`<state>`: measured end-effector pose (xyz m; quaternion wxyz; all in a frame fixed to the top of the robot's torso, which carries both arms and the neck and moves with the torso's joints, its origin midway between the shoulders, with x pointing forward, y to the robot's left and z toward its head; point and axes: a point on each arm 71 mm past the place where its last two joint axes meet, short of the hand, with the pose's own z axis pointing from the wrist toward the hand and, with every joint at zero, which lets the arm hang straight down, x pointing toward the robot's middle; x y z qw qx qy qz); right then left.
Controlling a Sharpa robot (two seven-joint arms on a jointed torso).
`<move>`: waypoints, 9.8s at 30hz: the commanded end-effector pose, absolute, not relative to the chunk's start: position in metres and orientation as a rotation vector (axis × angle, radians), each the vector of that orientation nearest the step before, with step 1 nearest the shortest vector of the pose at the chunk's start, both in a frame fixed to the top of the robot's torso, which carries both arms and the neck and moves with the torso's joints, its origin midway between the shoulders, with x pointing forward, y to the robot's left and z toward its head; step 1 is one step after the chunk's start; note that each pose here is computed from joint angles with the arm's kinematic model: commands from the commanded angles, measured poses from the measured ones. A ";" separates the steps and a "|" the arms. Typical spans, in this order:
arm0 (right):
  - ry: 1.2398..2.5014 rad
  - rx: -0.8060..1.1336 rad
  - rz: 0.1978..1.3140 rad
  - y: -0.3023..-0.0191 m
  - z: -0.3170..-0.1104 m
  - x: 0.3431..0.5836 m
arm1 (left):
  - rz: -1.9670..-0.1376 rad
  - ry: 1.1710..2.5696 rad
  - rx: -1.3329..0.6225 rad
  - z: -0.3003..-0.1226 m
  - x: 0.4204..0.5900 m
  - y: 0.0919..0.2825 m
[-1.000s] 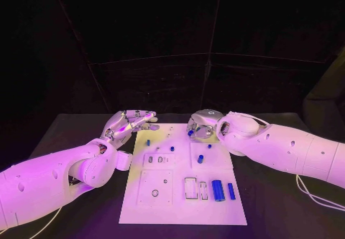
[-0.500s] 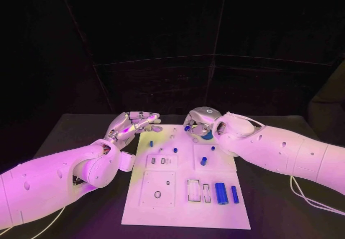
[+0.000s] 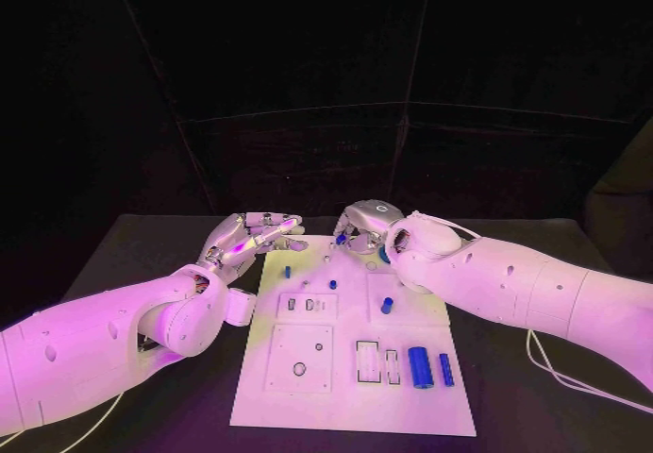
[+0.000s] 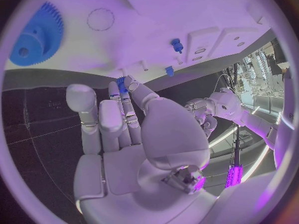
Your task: Assemble the parts on the task board
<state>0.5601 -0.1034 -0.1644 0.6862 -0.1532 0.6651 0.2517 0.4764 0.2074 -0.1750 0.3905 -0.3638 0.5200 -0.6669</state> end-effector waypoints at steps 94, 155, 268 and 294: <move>1.587 -0.089 0.536 -0.176 -0.144 0.552 | -1.684 1.319 -0.903 -0.165 0.484 0.219; 1.780 -0.165 0.390 -0.194 -0.169 0.562 | -1.689 1.310 -0.918 -0.167 0.489 0.216; 1.484 -0.089 0.740 -0.139 -0.160 0.524 | -1.691 1.326 -0.923 -0.168 0.489 0.219; 1.626 0.090 0.772 -0.283 -0.175 0.532 | -1.684 1.323 -0.925 -0.171 0.494 0.222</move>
